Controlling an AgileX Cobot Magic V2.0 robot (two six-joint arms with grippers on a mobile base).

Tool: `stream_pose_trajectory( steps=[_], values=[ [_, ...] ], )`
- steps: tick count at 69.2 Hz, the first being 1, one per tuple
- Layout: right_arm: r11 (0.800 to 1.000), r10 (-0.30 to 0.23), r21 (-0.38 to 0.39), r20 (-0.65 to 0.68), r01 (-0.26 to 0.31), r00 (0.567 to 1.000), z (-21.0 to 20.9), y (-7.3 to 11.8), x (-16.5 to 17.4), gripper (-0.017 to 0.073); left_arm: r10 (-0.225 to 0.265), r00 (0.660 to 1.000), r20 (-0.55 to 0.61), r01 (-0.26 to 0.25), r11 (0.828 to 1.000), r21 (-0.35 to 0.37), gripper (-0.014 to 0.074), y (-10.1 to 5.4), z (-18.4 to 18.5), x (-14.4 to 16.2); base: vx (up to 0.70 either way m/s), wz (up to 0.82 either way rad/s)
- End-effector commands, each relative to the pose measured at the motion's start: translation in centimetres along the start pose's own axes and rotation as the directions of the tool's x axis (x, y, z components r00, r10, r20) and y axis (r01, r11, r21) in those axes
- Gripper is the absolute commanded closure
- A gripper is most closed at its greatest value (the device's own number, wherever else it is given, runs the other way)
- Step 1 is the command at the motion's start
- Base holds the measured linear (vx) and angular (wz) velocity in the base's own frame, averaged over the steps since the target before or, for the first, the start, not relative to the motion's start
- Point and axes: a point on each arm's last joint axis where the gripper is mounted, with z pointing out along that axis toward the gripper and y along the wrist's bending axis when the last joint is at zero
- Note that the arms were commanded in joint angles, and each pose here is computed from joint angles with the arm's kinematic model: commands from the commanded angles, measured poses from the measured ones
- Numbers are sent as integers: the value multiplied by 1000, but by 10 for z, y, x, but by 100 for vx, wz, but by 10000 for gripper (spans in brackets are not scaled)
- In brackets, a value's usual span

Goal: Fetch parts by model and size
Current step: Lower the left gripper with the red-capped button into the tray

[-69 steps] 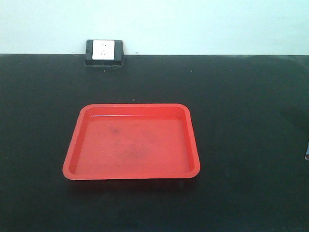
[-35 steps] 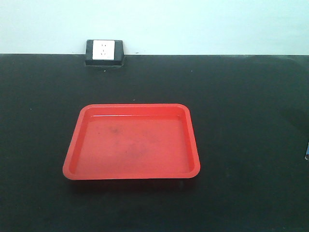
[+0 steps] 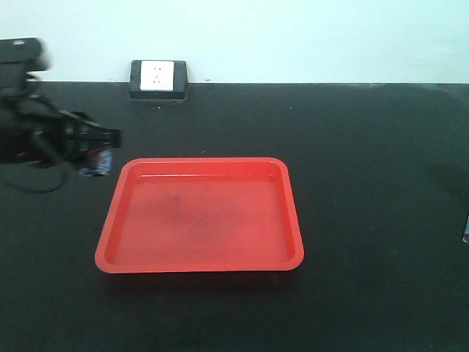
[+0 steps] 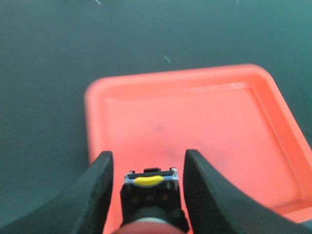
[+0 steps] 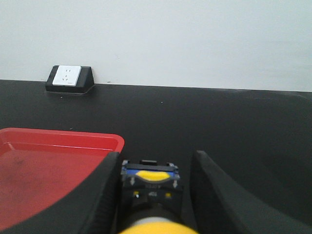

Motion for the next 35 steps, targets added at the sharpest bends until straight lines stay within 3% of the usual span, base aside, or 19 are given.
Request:
stream_pose_trajectory(
  steps=[1,16,35],
  values=[
    [1000,-8,-2,99,8,995,-2,0,-16,564,-7,998,55,4,999,45,600,-19,8,-25,0,0],
    [1000,-8,-2,99,8,995,-2,0,-16,564,-24,999,-37,25,999,22,600,-37,60,-36,0,0],
    [1000,-8,-2,98,8,995,-2,0,-16,564,-61,984,-170,56,998,-32,600,-44,125,-10,0,0]
  ],
)
